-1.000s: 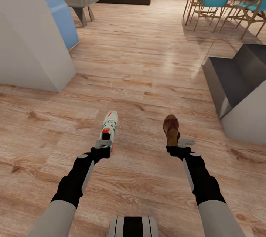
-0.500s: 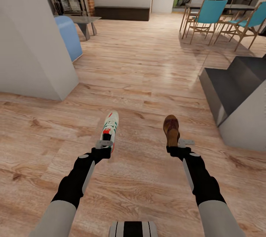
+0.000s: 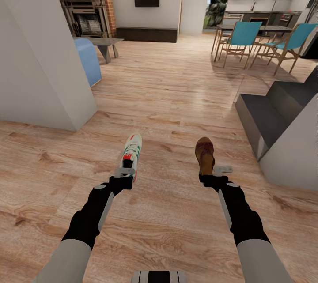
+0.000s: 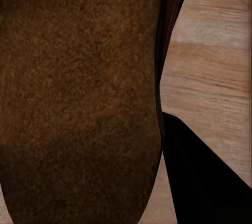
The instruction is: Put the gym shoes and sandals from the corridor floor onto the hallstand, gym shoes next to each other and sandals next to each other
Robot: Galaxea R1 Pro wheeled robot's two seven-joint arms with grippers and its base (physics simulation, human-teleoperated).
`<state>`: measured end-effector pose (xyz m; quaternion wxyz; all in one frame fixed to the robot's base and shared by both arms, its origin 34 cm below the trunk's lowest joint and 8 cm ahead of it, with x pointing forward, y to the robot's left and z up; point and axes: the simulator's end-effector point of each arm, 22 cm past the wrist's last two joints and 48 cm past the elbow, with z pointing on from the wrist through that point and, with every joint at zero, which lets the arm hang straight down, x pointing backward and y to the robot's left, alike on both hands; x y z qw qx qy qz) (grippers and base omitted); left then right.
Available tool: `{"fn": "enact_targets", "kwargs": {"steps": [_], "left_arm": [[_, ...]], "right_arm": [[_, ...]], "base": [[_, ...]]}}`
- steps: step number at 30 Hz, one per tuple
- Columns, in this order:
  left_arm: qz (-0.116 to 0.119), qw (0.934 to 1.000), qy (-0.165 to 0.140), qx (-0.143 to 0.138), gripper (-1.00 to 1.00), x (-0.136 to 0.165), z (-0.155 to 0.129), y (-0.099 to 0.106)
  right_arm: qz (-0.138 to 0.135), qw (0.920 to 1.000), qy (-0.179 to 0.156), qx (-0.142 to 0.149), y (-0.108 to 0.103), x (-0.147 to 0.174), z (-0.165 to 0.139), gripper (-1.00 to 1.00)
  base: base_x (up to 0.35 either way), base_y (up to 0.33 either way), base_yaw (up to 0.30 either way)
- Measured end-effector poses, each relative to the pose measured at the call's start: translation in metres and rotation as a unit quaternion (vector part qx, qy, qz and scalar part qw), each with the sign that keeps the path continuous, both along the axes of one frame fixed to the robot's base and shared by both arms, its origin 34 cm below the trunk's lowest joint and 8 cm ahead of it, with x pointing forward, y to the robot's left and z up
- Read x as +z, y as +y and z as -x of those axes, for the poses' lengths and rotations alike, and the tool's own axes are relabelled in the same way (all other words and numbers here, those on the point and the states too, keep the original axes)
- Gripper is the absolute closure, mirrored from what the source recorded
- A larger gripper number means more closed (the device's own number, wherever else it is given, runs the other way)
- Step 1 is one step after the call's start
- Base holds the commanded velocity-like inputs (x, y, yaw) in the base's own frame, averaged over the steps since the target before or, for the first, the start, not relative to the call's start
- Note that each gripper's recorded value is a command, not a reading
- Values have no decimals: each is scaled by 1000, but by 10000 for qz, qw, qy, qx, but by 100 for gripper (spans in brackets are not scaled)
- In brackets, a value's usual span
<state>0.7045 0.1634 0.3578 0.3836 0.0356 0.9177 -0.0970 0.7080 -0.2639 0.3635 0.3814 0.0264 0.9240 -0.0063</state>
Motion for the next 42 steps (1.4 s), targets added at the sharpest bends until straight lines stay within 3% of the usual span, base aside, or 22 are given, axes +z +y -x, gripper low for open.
{"fn": "enact_targets", "kwargs": {"steps": [29,42], "left_arm": [[6,9969,-783,-8,100,102,-15,-1],[3,9959,-900,-6,100,117,-16,-1]], "right_arm": [[0,9969,-785,2,0,103,-15,100],[1,9960,-896,3,0,118,-15,100]], "base": [[0,0,0],[0,0,-30]]}}
